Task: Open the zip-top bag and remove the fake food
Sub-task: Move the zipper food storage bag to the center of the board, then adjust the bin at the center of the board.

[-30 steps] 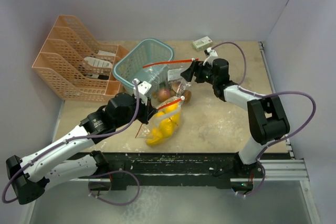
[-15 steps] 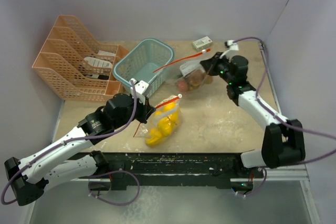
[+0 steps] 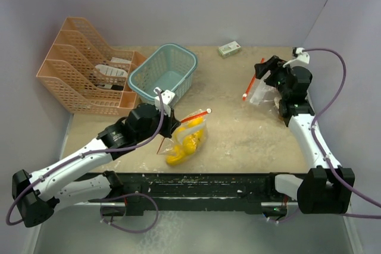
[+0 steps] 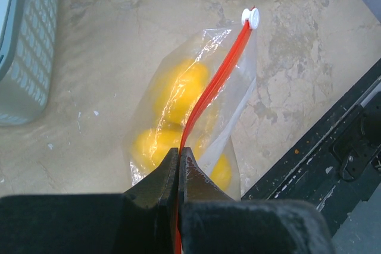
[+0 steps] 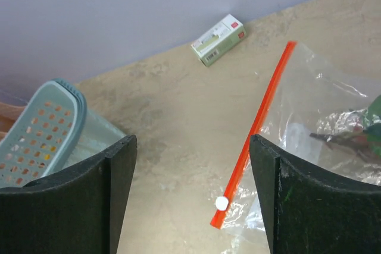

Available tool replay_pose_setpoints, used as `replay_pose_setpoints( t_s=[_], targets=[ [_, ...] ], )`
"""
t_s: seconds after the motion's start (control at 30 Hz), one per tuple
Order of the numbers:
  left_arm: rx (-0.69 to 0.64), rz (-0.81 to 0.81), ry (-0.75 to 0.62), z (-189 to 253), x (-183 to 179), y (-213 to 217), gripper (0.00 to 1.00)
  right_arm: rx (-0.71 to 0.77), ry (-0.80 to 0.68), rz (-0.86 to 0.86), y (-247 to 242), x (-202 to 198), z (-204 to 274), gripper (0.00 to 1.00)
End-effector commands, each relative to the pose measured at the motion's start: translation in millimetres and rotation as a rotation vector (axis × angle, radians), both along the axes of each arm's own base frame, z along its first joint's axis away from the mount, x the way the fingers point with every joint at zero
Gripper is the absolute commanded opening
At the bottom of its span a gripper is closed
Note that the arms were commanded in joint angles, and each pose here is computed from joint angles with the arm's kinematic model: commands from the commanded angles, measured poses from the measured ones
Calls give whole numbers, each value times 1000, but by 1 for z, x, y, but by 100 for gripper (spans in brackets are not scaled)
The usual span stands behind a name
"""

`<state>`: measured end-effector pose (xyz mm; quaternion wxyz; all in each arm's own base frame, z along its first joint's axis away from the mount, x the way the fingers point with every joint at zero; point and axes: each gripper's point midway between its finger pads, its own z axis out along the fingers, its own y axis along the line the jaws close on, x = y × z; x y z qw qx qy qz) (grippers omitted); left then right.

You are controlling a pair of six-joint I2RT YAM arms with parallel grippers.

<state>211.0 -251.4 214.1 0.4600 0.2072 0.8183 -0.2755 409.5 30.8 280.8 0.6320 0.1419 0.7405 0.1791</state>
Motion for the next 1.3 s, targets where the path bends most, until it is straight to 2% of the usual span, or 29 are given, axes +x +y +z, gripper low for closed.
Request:
replay_pose_setpoints(
  t_s=[0.0, 0.13, 0.23, 0.33, 0.5, 0.6, 0.8, 1.13, 1.27],
  targets=[
    [-107, 2, -53, 36, 2, -7, 0, 30, -33, 73, 18, -7, -2, 80],
    [-114, 34, -52, 33, 1, 0, 0, 21, -37, 158, 64, -8, -8, 80],
    [-107, 52, -44, 28, 2, 2, 0, 2, -11, 242, 108, 2, -15, 74],
    [-98, 60, -36, 27, 3, 4, 0, 4, 7, 311, 145, 17, -19, 73],
    [-89, 78, -30, 26, 2, 9, 0, -5, 30, 408, 206, 45, -15, 85],
    [-89, 85, -35, 28, 1, 12, 0, -32, 67, 423, 235, 57, -24, 85],
    [-69, 99, -41, 27, 0, 19, 0, -26, 114, 472, 280, 73, -44, 69],
    [-46, 119, -44, 22, 1, 26, 0, -65, 98, 569, 348, 83, -51, 68],
    [-42, 122, -37, 19, -1, 28, 0, -95, 95, 558, 356, 86, -50, 70]
  ],
)
